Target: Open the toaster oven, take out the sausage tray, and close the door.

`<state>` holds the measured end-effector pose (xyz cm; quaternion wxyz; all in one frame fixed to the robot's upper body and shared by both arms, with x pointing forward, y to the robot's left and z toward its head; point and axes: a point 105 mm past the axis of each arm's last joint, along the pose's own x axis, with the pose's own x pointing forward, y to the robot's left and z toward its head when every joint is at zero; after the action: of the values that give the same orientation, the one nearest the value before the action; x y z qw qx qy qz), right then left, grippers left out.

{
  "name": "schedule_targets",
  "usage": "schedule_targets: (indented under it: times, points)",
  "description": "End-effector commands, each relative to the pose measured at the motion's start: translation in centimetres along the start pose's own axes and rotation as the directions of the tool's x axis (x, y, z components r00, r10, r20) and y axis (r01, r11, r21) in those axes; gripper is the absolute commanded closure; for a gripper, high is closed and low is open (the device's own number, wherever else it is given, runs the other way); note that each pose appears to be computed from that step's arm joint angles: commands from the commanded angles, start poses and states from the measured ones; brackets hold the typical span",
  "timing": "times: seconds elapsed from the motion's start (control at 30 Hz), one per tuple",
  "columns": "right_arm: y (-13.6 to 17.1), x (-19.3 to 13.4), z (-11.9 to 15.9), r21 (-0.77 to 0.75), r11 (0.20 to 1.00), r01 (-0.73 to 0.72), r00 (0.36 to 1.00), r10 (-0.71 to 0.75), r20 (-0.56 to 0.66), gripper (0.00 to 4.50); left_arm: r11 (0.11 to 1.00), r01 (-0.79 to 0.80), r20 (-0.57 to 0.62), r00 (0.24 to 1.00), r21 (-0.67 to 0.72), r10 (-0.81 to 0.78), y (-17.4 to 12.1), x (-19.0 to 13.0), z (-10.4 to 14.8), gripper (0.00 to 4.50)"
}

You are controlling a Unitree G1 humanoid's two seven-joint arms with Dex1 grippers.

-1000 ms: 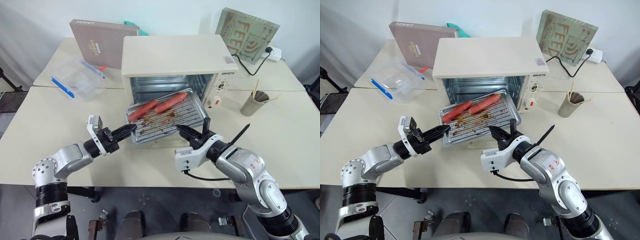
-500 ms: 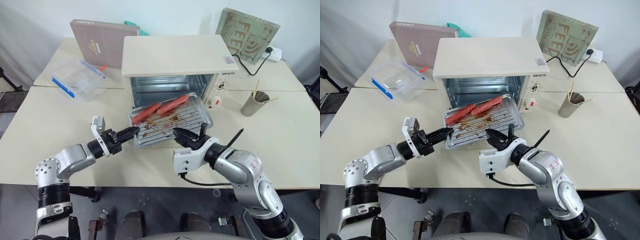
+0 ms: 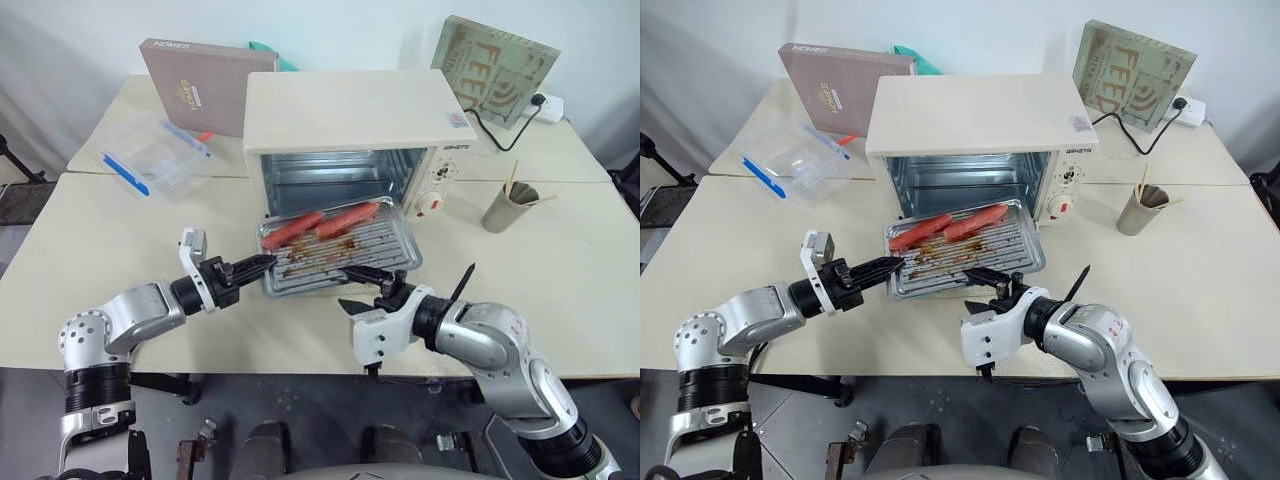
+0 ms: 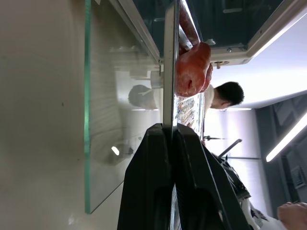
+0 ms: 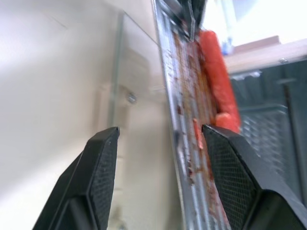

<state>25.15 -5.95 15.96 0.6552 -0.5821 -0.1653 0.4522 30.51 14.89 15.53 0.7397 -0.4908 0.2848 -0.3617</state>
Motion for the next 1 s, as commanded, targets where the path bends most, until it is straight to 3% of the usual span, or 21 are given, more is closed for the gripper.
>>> schedule_targets:
  times: [0.03, 0.23, 0.57, 0.67, 0.9, 1.0]
  points:
    - [-0.6, -2.0, 1.6, 0.047, 0.998, -0.034, 0.989, 0.027, 0.143, 1.62, 0.999, 0.026, -0.001, 1.000, 0.032, -0.026, -1.0, -1.1, 0.7, 4.50]
    - [0.4, -4.5, -0.2, 0.235, 0.950, -0.207, 0.966, 0.161, 0.201, 1.62, 0.998, 0.012, 0.024, 1.000, 0.066, -0.014, -1.2, -4.2, 1.9, 4.50]
    - [-3.4, -6.7, -7.7, 0.385, 0.919, -0.087, 0.996, 0.085, 0.024, 1.62, 0.996, -0.071, 0.032, 0.997, 0.045, 0.070, 0.1, -9.6, 1.3, 4.50]
    - [-3.5, -7.3, -9.4, 0.413, 0.908, -0.074, 0.997, 0.076, 0.013, 2.09, 0.996, -0.087, 0.111, 0.990, 0.007, 0.086, 0.7, -11.5, 1.8, 4.50]
    - [-2.5, -8.0, -12.1, 0.462, 0.884, -0.068, 0.996, 0.090, -0.027, 4.29, 0.997, -0.074, 0.211, 0.975, 0.027, 0.067, 0.5, -13.6, 1.2, 4.50]
    - [-1.6, -8.2, -13.7, 0.486, 0.872, -0.056, 0.993, 0.098, -0.061, 4.46, 0.997, -0.077, 0.274, 0.959, 0.030, 0.066, 0.7, -14.5, 0.9, 4.50]
